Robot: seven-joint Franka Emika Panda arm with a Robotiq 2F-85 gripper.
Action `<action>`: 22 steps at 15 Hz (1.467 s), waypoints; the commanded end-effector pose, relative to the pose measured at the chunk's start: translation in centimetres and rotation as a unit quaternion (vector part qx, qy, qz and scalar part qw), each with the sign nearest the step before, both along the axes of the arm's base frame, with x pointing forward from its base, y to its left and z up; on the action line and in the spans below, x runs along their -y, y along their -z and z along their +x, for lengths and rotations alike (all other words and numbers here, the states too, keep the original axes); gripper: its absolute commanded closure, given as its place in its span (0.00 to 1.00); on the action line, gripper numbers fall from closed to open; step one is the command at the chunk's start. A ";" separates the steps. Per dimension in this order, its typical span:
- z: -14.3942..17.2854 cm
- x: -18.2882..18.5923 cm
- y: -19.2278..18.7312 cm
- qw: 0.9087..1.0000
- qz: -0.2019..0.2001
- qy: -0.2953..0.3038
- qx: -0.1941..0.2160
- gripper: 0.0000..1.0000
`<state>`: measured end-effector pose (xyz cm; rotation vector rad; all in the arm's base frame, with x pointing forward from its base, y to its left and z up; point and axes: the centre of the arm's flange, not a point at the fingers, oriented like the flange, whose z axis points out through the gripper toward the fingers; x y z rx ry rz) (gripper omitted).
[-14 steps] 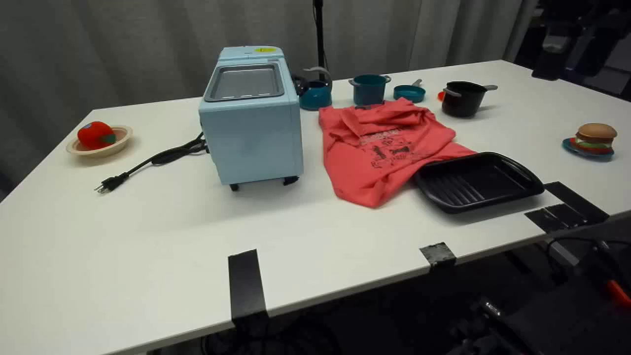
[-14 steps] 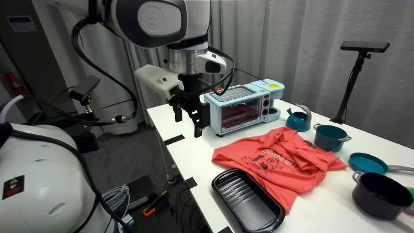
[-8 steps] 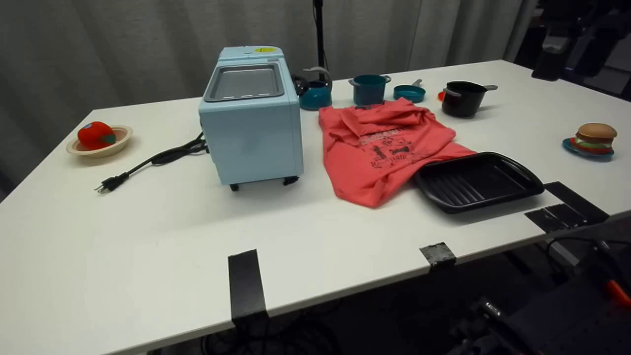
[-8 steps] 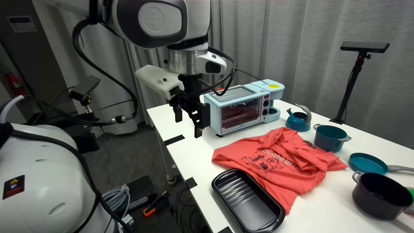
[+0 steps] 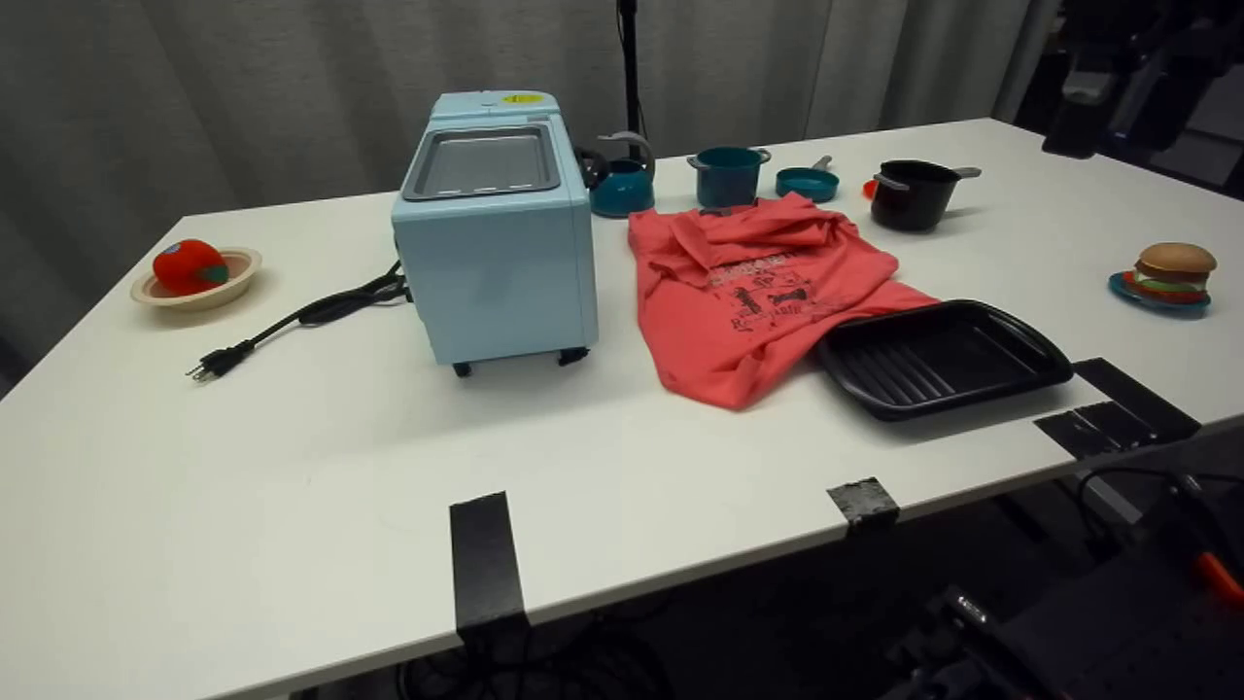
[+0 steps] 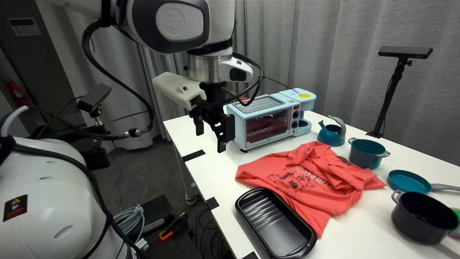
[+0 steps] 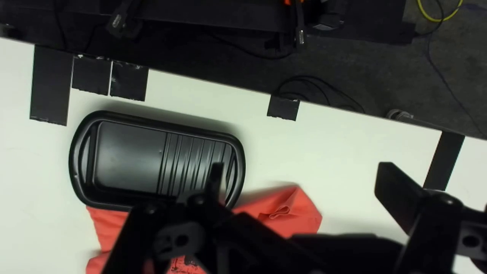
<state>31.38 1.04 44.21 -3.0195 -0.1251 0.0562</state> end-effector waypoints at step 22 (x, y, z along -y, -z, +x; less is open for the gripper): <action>15.7 -2.1 5.6 0.997 -0.021 -0.001 0.072 0.00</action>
